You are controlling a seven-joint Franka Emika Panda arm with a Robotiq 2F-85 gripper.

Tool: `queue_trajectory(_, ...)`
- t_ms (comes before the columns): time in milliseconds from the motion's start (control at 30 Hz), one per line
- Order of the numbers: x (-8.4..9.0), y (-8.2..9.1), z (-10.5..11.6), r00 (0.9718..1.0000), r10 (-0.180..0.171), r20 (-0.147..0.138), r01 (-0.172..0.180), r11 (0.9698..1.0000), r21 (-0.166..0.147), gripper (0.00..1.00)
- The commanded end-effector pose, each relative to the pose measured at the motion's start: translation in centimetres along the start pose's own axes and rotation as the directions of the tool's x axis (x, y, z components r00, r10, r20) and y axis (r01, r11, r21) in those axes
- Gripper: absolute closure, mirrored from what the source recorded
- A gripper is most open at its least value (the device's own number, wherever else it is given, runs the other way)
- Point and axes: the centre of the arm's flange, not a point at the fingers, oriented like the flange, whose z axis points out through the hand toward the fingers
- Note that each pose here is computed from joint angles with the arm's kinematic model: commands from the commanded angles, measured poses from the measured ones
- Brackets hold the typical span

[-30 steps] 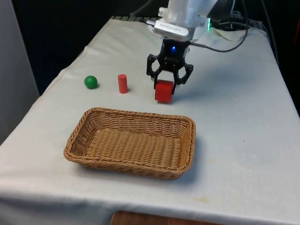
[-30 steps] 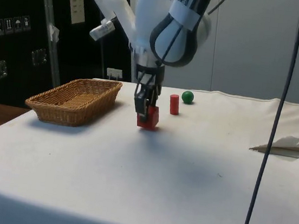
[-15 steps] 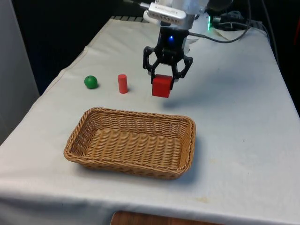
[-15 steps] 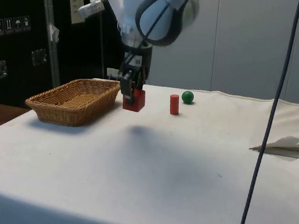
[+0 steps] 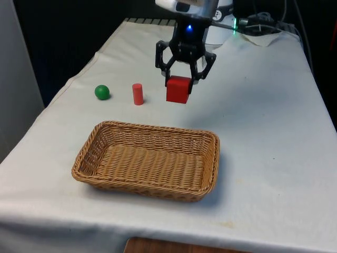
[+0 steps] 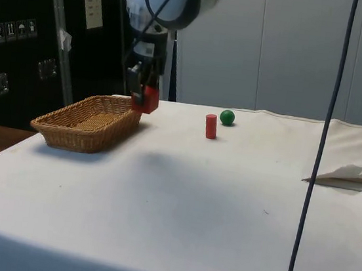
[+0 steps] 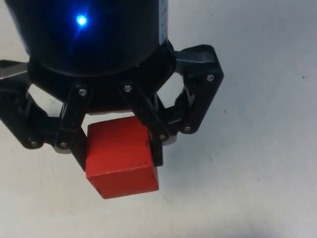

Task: Pick up the object to the left of the cylinder and place it into the basket.

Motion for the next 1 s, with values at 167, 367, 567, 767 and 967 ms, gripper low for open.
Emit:
queue_trajectory(167,2.2,0.5,-1.6,0.9998,0.005,-0.017,-0.005,1.0000,-0.001,0.98)
queue_trajectory(367,4.1,0.9,-2.5,0.9992,0.012,-0.038,-0.012,0.9999,-0.005,0.98)
queue_trajectory(567,5.9,1.3,-2.9,0.9979,0.022,-0.060,-0.023,0.9997,-0.005,0.98)
queue_trajectory(767,7.8,1.6,-2.6,0.9960,0.035,-0.083,-0.035,0.9994,0.001,0.98)
queue_trajectory(967,9.2,1.8,-2.0,0.9940,0.044,-0.100,-0.044,0.9990,0.003,0.98)
